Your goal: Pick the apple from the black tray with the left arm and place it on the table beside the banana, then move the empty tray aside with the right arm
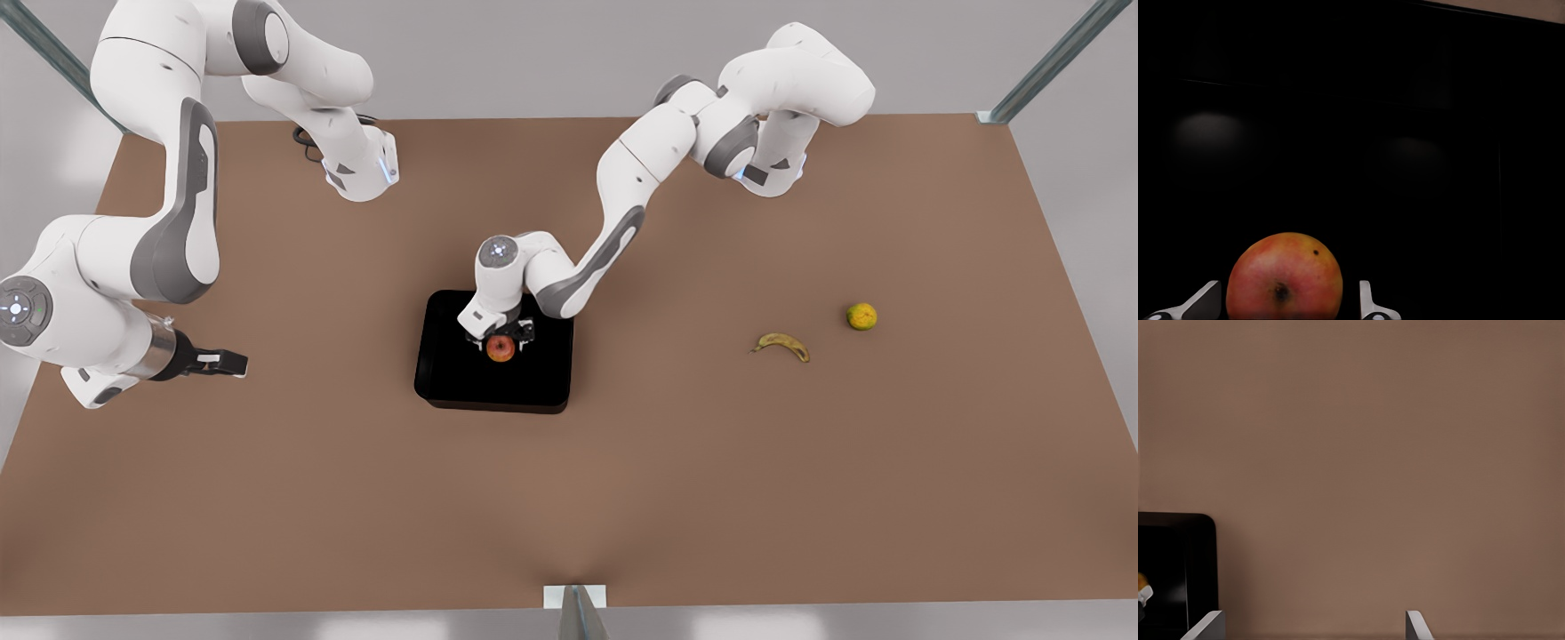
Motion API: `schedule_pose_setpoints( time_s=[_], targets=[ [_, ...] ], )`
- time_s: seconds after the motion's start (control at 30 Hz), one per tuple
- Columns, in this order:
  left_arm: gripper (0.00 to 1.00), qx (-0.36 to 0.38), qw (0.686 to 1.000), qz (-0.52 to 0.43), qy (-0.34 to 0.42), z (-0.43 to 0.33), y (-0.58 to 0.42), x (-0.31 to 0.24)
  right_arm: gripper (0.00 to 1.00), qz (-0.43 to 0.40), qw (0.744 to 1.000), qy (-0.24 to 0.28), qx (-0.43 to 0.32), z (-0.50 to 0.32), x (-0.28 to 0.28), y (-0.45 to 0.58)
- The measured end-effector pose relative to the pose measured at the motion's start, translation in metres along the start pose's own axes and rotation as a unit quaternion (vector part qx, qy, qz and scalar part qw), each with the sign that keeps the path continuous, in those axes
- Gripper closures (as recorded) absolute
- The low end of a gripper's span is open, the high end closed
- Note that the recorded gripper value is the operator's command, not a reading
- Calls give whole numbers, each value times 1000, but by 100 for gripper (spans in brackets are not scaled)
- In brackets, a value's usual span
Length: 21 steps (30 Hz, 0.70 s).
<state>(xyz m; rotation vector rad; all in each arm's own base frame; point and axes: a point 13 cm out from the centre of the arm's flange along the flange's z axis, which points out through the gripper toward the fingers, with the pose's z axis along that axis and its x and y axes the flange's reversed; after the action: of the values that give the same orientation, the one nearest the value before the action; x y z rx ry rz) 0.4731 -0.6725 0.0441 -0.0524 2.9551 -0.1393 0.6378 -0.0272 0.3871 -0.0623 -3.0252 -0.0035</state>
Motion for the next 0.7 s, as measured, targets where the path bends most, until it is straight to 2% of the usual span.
schedule_pose_setpoints(
  time_s=[0.03,0.07,0.1,0.3,0.37,0.47,0.6,0.7],
  targets=[
    [4,-1,1000,0,0,1,0,1,0,0,1000,0,0,0,0,0],
    [19,-1,1000,-1,1,2,1,2,0,0,1000,0,0,0,0,0],
    [27,-2,1000,-1,1,3,1,2,0,0,1000,0,0,0,0,0],
    [28,-5,1000,-9,5,-5,3,-2,0,0,1000,0,0,0,0,0],
    [35,-11,1000,-12,11,-11,6,-3,0,0,1000,0,0,0,0,0],
    [35,-16,999,-23,23,-29,11,-12,0,0,1000,0,0,0,0,0],
    [34,-3,994,-88,69,-135,52,-87,0,-35,999,0,3,-12,10,44],
    [34,-29,982,-137,126,-186,157,-157,0,-82,997,-1,-9,-54,50,109]
  ],
)
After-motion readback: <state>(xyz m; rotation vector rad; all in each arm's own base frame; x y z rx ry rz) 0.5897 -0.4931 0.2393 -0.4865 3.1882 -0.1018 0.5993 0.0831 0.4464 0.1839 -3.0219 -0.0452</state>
